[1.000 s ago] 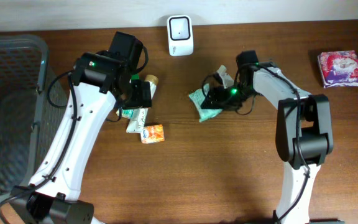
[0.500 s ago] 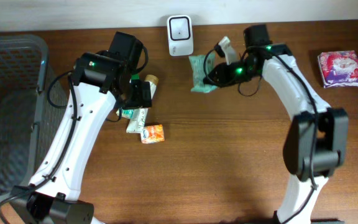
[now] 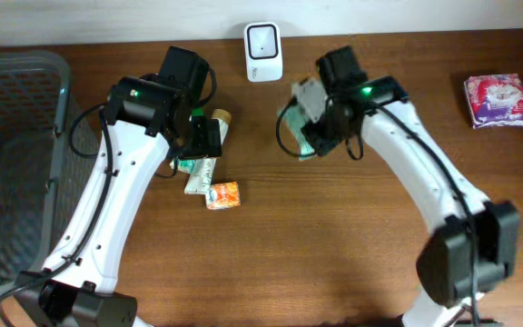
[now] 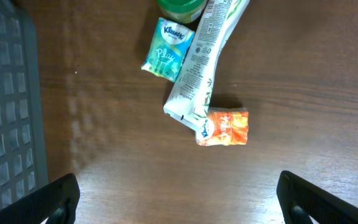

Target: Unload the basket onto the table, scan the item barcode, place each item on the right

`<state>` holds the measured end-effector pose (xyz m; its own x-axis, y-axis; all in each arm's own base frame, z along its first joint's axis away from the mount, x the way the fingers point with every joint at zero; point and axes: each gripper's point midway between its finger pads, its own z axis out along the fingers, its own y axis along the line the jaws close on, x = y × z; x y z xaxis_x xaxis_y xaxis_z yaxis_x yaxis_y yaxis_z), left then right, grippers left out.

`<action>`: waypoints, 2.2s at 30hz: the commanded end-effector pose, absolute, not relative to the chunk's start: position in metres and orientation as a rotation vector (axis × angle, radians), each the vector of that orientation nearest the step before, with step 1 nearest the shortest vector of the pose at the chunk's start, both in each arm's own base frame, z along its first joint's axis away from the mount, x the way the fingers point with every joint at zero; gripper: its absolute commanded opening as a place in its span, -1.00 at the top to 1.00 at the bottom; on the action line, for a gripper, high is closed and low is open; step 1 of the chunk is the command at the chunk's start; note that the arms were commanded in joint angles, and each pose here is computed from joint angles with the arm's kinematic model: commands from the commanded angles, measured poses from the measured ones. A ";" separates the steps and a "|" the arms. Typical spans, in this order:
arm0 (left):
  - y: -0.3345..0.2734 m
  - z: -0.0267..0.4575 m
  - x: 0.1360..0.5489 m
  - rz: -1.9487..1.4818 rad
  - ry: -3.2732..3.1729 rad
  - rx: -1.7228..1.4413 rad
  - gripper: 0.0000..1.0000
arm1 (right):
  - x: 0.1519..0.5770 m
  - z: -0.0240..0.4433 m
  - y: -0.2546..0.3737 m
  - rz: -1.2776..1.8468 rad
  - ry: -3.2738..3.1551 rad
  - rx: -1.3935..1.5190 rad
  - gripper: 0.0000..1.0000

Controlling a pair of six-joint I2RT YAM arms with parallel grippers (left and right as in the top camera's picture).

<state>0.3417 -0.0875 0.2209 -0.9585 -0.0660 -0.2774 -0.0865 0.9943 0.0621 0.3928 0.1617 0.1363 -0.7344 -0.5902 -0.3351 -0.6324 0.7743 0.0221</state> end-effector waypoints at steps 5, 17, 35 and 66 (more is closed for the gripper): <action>-0.085 0.223 0.342 0.103 2.852 -0.140 -0.98 | 0.376 0.052 0.146 0.193 2.847 -1.066 -0.45; -0.085 0.223 0.342 0.103 2.852 -0.140 -0.98 | 0.353 0.097 0.159 0.930 3.180 0.471 -0.99; -0.085 0.223 0.342 0.103 2.852 -0.140 -0.98 | 0.420 0.087 0.088 1.015 2.830 0.283 0.34; -0.085 0.223 0.342 0.103 2.852 -0.140 -0.98 | 0.411 0.022 0.137 1.037 2.779 0.233 -0.56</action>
<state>0.3417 -0.0875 0.2209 -0.9585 -0.0656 -0.2774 -0.0861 0.9943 0.0622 0.4190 0.1232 0.0280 -0.9657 0.2290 -0.1225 0.1040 0.7733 0.6255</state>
